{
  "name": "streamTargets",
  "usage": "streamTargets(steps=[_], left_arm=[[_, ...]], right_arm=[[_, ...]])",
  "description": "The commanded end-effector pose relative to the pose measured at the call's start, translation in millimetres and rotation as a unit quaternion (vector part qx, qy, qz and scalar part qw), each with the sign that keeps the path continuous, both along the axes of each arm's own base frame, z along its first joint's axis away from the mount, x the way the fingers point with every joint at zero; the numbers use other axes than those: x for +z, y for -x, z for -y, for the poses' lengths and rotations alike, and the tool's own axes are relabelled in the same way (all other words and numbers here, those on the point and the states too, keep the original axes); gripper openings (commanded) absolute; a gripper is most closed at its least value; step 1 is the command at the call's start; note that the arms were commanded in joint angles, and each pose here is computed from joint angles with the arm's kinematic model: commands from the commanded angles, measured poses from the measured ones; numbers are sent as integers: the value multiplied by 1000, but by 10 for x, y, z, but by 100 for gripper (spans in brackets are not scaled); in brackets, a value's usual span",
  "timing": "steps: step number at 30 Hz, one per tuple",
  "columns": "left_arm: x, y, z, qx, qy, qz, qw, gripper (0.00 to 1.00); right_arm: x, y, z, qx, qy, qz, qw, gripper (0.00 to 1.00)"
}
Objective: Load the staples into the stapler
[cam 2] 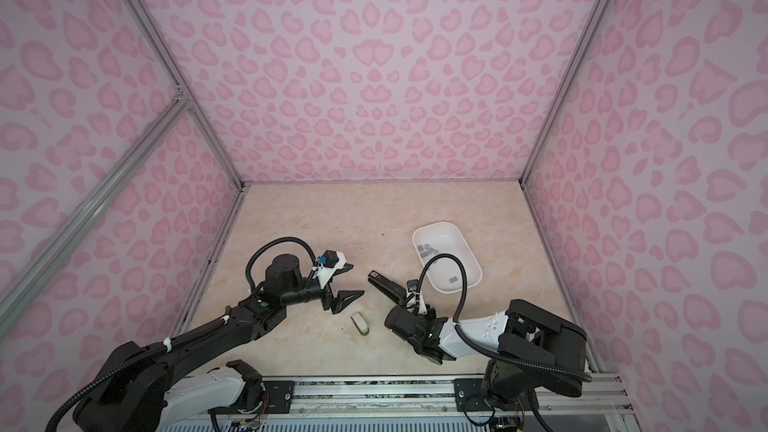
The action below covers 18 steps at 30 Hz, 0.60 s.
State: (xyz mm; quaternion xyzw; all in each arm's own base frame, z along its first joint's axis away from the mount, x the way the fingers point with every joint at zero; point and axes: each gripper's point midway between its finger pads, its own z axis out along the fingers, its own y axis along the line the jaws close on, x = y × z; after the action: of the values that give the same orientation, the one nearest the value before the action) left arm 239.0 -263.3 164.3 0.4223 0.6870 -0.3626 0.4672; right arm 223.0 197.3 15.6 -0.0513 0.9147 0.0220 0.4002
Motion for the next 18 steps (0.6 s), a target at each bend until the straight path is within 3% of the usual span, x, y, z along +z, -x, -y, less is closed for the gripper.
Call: streamTargets(steps=[1, 9, 18], left_arm=[[8, -7, 75, -20, -5, 12, 1000, 89], [-178, -37, 250, -47, -33, -6, 998, 88], [-470, -175, 463, -53, -81, -25, 995, 86]], right_arm=[[-15, -75, 30, -7, 8, 12, 1000, 43], [-139, -186, 98, -25, 13, -1, 1000, 37], [-165, -388, 135, -50, -29, -20, 998, 30]])
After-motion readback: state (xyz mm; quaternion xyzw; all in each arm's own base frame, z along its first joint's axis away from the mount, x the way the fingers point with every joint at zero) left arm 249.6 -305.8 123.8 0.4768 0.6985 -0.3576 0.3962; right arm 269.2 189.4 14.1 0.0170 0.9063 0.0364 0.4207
